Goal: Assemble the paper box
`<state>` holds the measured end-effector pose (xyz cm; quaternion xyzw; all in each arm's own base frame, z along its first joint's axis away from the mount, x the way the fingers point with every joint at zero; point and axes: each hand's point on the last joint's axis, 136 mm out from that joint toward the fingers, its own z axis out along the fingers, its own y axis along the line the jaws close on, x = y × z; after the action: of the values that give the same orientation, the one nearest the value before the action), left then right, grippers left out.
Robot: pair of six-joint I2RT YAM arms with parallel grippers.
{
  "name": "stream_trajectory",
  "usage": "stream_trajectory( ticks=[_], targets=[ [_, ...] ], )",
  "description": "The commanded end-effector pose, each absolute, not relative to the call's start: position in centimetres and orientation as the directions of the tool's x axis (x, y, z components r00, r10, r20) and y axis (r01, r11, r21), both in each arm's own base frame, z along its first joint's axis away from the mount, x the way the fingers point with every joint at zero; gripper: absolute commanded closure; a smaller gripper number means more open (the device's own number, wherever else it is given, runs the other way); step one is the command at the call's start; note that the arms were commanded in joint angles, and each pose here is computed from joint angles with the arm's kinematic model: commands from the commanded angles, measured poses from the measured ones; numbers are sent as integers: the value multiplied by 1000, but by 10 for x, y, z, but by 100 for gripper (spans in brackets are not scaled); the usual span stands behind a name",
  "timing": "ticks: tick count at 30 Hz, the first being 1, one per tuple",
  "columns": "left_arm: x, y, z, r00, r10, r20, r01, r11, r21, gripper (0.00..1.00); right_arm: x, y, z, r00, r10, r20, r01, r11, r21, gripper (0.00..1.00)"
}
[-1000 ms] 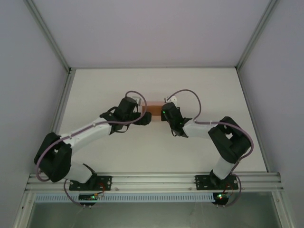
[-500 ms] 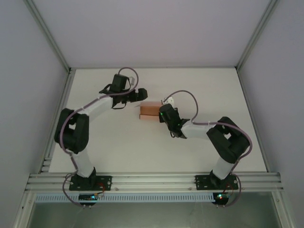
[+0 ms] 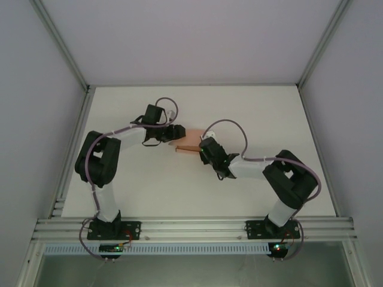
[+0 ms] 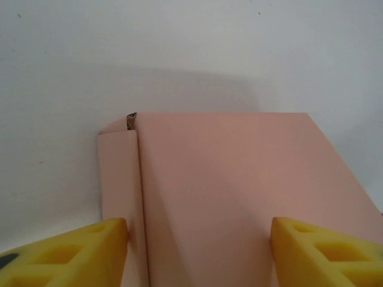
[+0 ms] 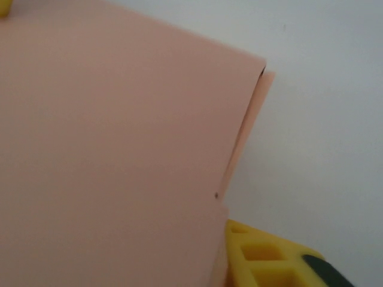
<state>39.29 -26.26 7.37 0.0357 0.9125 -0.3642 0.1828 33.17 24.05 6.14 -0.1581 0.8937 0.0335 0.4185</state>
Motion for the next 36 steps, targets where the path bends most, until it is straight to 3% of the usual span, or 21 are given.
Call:
stream_trajectory(
  ticks=[1,9,14,20,23,30,36],
  targets=[
    [377,-256,48,-953,-70,-294,147,745,-651,47,302,230,52,-660,-319,-680,-371,926,-75,67],
    [374,-239,25,-957,-90,-275,89,813,-575,47,266,212,86,-659,-286,-696,-427,904,32,38],
    [374,-237,13,-961,-101,-259,65,824,-562,49,270,198,109,-657,-133,-742,-374,912,167,2],
    [373,-238,-3,-970,-142,-198,9,792,-611,63,300,191,121,-703,86,-706,-269,887,376,1],
    [368,-234,-11,-974,-163,-160,-32,790,-613,76,317,189,116,-750,138,-647,-213,875,435,1],
    [356,-226,-20,-967,-234,-102,-112,750,-652,81,358,211,103,-858,241,-454,-128,755,643,1],
    [354,-221,-19,-956,-286,-62,-146,648,-747,81,377,238,89,-914,248,-320,-84,657,749,2]
  ],
)
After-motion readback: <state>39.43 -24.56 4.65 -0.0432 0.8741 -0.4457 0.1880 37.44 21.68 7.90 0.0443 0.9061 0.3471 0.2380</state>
